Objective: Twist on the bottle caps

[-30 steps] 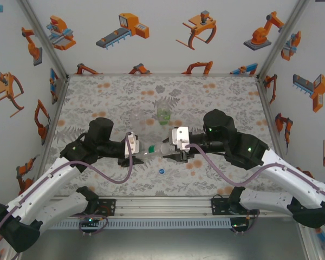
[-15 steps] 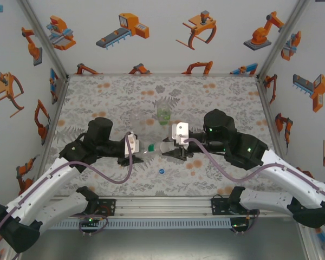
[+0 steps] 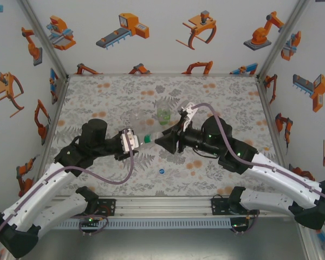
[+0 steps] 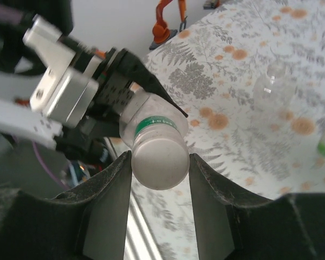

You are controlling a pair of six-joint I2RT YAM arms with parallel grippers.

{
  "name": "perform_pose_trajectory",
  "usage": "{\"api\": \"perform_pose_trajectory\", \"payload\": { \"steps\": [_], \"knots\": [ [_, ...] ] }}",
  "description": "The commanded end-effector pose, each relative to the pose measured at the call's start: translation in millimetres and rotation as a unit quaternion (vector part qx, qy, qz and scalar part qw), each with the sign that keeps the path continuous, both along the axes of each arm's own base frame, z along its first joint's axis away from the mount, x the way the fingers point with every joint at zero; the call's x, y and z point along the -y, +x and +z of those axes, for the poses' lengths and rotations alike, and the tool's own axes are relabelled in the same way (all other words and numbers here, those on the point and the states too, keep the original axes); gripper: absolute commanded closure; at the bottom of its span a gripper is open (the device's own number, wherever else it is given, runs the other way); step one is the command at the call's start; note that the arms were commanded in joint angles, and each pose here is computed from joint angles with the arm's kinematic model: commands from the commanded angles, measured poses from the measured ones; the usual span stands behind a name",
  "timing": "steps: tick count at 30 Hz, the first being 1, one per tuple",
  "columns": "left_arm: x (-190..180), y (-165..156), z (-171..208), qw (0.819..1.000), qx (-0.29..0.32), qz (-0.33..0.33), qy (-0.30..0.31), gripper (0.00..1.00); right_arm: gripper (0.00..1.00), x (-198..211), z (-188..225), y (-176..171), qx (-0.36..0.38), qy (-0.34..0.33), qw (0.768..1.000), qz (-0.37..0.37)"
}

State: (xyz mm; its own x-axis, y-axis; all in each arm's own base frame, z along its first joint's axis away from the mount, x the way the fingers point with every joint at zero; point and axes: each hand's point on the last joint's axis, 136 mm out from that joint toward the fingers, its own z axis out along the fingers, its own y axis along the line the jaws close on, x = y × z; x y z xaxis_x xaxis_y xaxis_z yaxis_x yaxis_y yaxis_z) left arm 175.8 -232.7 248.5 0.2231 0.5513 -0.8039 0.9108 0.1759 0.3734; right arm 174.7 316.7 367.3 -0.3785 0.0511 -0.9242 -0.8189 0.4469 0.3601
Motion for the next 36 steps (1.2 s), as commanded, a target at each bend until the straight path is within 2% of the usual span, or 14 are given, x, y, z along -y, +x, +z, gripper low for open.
{"api": "perform_pose_trajectory", "payload": {
  "steps": [1,8,13,15,18,23,26,31,36],
  "knots": [
    [3.0,2.2,9.6,1.000,0.020,0.002,-0.016,1.00,1.00,9.6,12.8,32.1,-0.112,0.102,0.982,-0.109],
    [0.3,7.6,8.9,0.999,0.023,0.019,-0.012,1.00,1.00,13.0,6.1,36.7,-0.230,0.132,0.953,-0.145],
    [2.2,6.4,7.9,1.000,0.018,0.013,-0.013,1.00,0.99,7.4,-5.0,38.1,-0.255,0.130,0.947,-0.147],
    [2.4,5.7,8.6,1.000,0.019,0.012,-0.014,1.00,0.95,6.0,-3.8,37.7,-0.255,0.130,0.947,-0.143],
    [2.2,5.3,8.6,1.000,0.019,0.011,-0.015,1.00,0.82,6.6,1.7,36.6,-0.242,0.130,0.951,-0.138],
    [3.3,3.7,7.8,1.000,0.017,0.006,-0.015,1.00,0.59,23.0,21.7,34.1,-0.166,0.109,0.969,-0.144],
    [5.2,1.3,7.1,1.000,0.012,-0.003,-0.017,1.00,0.52,36.6,35.4,32.2,-0.106,0.096,0.978,-0.151],
    [8.9,-5.8,5.7,1.000,0.000,-0.025,-0.019,1.00,0.50,49.3,55.9,21.6,0.017,0.056,0.990,-0.130],
    [14.0,-16.4,3.0,0.998,-0.018,-0.059,-0.021,1.00,0.49,38.7,64.0,-9.3,0.143,0.009,0.989,-0.031]
  ]
}}
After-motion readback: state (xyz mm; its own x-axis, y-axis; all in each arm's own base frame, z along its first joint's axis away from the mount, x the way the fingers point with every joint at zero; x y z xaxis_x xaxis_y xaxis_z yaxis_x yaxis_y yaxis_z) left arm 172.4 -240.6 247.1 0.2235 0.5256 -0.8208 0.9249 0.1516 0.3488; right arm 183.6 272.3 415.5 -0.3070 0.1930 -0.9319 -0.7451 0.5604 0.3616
